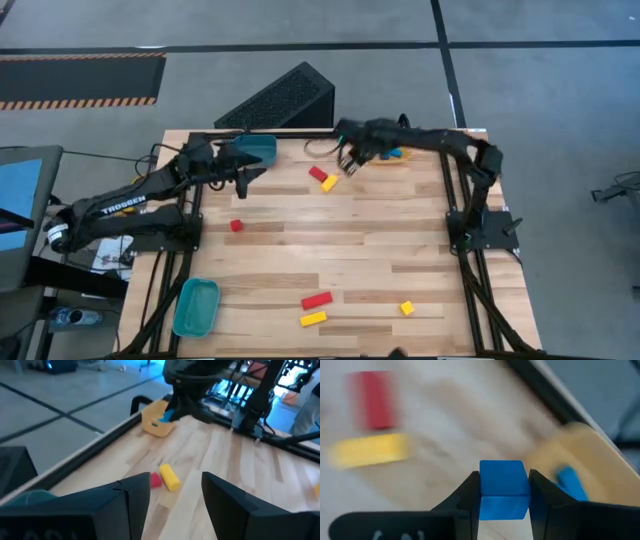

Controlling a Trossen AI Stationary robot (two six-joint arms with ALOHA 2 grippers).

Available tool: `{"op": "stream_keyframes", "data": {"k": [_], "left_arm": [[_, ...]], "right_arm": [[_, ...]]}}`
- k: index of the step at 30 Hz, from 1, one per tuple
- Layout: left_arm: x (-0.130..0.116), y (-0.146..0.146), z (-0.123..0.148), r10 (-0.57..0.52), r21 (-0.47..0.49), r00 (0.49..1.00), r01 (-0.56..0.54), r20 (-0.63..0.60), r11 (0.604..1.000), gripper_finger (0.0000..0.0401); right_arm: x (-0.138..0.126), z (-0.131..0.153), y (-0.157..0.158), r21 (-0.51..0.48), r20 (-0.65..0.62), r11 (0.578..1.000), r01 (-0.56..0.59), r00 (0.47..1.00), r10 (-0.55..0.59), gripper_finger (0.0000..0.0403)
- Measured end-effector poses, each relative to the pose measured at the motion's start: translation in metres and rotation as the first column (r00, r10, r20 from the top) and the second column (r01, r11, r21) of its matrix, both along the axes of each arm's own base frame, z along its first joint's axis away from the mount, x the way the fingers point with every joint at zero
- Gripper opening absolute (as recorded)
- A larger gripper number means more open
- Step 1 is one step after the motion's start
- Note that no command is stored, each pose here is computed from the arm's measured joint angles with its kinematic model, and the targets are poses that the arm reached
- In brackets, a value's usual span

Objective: Sort & place blocks by color
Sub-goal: Put the blue block into the yellow bin, then put the bottom right yellow block into the green bin

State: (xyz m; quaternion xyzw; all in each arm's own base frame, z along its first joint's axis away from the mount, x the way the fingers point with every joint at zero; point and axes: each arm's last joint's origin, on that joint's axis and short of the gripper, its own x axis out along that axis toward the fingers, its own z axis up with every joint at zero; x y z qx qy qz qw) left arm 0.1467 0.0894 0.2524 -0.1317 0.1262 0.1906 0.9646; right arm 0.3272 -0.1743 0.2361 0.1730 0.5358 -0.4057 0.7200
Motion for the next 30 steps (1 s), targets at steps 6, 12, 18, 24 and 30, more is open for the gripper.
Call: {"op": "stream_keyframes", "data": {"k": [6, 12, 18, 24, 30], "left_arm": [[-0.01, -0.001, -0.007, 0.04, -0.117, 0.998, -0.047, -0.056, 0.992, 0.0162], [-0.013, -0.003, -0.015, 0.045, -0.17, 0.99, -0.068, -0.132, 0.983, 0.0162], [-0.014, -0.003, -0.016, 0.086, -0.277, 0.99, -0.114, -0.11, 0.954, 0.0162], [-0.012, -0.005, -0.016, 0.149, -0.31, 0.983, -0.175, -0.106, 0.935, 0.0162], [-0.009, -0.008, -0.015, 0.242, -0.353, 0.967, -0.256, -0.085, 0.9, 0.0162]], "right_arm": [[-0.032, -0.003, -0.04, 0.013, 0.049, 0.973, 0.231, 0.972, -0.231, 0.0112], [-0.049, -0.042, -0.09, 0.113, 0.053, 0.939, 0.326, 0.941, -0.333, 0.0112], [-0.058, -0.06, -0.103, 0.196, 0.011, 0.919, 0.342, 0.937, -0.35, 0.0112], [-0.06, -0.044, -0.1, 0.158, 0.034, 0.945, 0.286, 0.955, -0.295, 0.0223], [-0.062, -0.008, -0.088, 0.038, 0.063, 0.978, 0.207, 0.976, -0.209, 0.0305]]}}
